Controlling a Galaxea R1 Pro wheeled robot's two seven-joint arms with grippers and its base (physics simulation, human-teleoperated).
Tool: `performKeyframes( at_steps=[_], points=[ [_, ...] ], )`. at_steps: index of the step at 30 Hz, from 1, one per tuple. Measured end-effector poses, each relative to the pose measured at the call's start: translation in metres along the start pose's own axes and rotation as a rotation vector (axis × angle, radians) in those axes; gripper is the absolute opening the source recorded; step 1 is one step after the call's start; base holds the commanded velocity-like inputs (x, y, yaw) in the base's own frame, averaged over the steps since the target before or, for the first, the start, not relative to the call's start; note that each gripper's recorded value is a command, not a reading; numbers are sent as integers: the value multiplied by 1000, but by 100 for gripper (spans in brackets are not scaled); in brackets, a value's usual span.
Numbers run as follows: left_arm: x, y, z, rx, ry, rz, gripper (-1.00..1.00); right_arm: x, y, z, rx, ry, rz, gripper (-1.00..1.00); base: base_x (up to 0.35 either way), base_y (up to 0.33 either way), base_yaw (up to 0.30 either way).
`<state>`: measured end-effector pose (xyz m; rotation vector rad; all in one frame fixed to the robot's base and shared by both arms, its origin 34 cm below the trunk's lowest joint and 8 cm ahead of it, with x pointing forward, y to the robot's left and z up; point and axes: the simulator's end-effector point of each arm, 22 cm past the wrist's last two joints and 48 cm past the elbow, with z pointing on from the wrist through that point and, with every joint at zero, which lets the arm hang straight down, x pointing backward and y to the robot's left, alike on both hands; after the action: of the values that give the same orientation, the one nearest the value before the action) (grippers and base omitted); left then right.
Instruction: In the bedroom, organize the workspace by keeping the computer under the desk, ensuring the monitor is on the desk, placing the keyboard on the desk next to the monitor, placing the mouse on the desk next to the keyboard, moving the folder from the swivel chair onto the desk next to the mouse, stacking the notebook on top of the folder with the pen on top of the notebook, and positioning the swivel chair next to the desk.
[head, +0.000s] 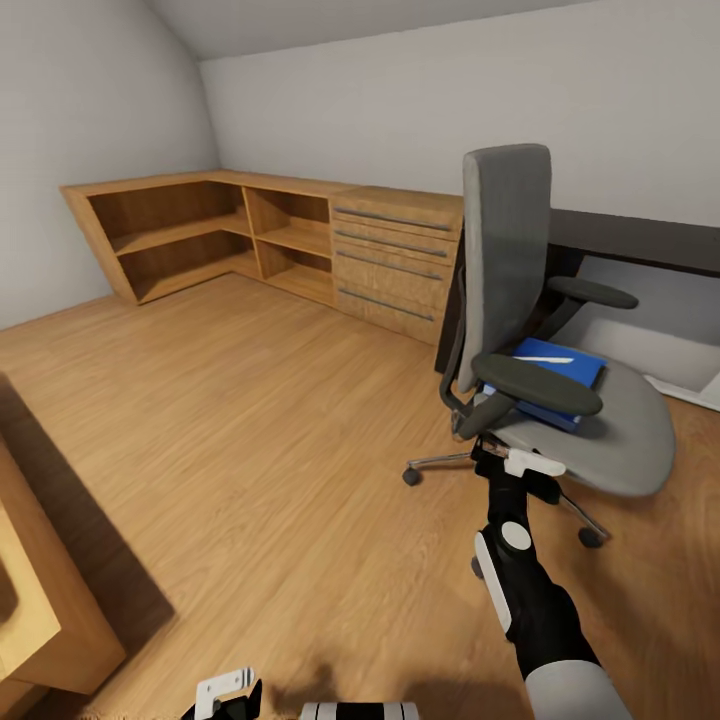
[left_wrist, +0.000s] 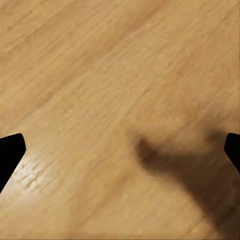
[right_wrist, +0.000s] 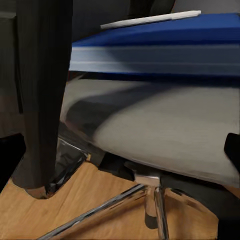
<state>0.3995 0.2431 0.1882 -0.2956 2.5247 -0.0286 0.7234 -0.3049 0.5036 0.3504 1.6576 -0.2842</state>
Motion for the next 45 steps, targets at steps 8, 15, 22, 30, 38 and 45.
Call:
performKeyframes(
  at_steps=[8, 15, 22, 30, 38, 45],
  points=[
    [2, 0, 0, 0, 4, 1, 100, 5, 0, 0, -1, 10, 4, 100, 0, 0, 144],
    [3, 1, 1, -1, 8, 1, 100, 7, 0, 0, 0, 13, 4, 100, 0, 0, 144],
    [4, 1, 1, -1, 10, 2, 100, 9, 0, 0, -1, 18, 1, 100, 0, 0, 81],
    [5, 1, 1, -1, 11, 2, 100, 16, 1, 0, -4, 31, -2, 100, -169, 0, 13],
    [5, 1, 1, -1, 11, 0, 100, 41, 3, -4, -10, 82, -18, 100, -283, 0, -11],
    [5, 1, 1, -1, 10, 0, 100, 55, 4, -7, -12, 111, -27, 100, -168, 0, -159]
  ],
)
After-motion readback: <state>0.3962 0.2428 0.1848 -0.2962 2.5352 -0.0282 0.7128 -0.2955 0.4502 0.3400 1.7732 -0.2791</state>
